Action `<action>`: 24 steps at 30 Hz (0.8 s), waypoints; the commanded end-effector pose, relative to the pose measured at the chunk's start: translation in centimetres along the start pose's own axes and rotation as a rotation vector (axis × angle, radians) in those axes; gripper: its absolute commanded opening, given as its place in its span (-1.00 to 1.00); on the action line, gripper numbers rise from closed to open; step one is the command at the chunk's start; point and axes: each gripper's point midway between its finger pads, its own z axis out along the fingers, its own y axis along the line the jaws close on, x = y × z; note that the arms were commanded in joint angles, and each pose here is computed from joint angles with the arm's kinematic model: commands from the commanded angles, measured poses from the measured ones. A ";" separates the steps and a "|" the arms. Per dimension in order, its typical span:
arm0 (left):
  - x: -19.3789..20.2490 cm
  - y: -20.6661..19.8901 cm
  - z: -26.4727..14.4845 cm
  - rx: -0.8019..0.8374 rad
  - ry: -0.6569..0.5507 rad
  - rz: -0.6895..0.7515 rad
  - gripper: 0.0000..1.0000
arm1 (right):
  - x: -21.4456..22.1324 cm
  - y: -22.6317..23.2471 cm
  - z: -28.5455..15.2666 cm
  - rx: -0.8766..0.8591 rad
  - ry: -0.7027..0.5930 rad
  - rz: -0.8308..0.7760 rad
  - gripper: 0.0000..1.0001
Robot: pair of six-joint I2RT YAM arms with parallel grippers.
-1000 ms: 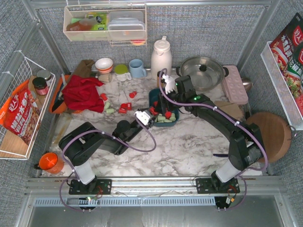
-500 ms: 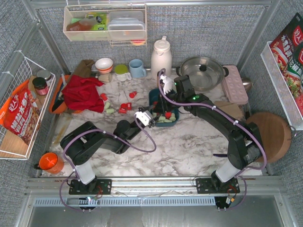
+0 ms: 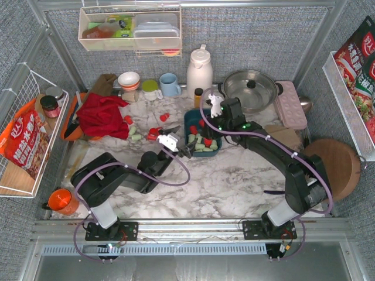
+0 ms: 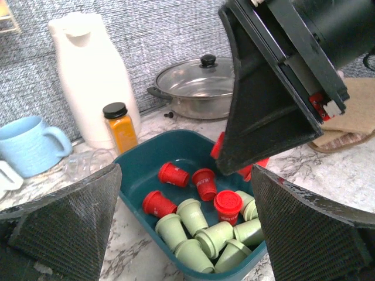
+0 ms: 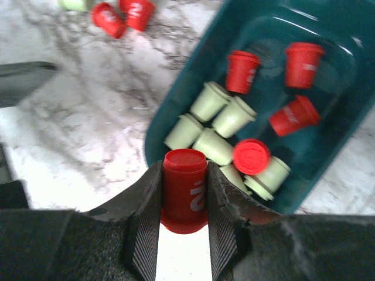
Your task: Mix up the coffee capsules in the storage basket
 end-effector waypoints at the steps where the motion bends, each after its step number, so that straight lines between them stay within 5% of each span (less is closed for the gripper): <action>1: -1.6 1.6 -0.7 -0.095 -0.053 -0.082 0.98 | -0.3 -3.8 0.3 0.203 -0.048 -0.009 -0.92; 9: -3.4 4.8 -2.8 -0.295 -0.048 -0.224 0.98 | 1.5 -4.5 2.7 0.197 0.019 0.009 -0.35; 16: -1.7 7.0 -3.1 -0.471 0.260 -0.222 0.98 | 1.3 -5.5 3.4 0.245 0.042 0.001 0.29; 24: -1.4 8.3 -5.1 -0.542 0.401 -0.137 0.98 | -5.1 -12.3 3.3 0.476 -0.145 0.094 0.33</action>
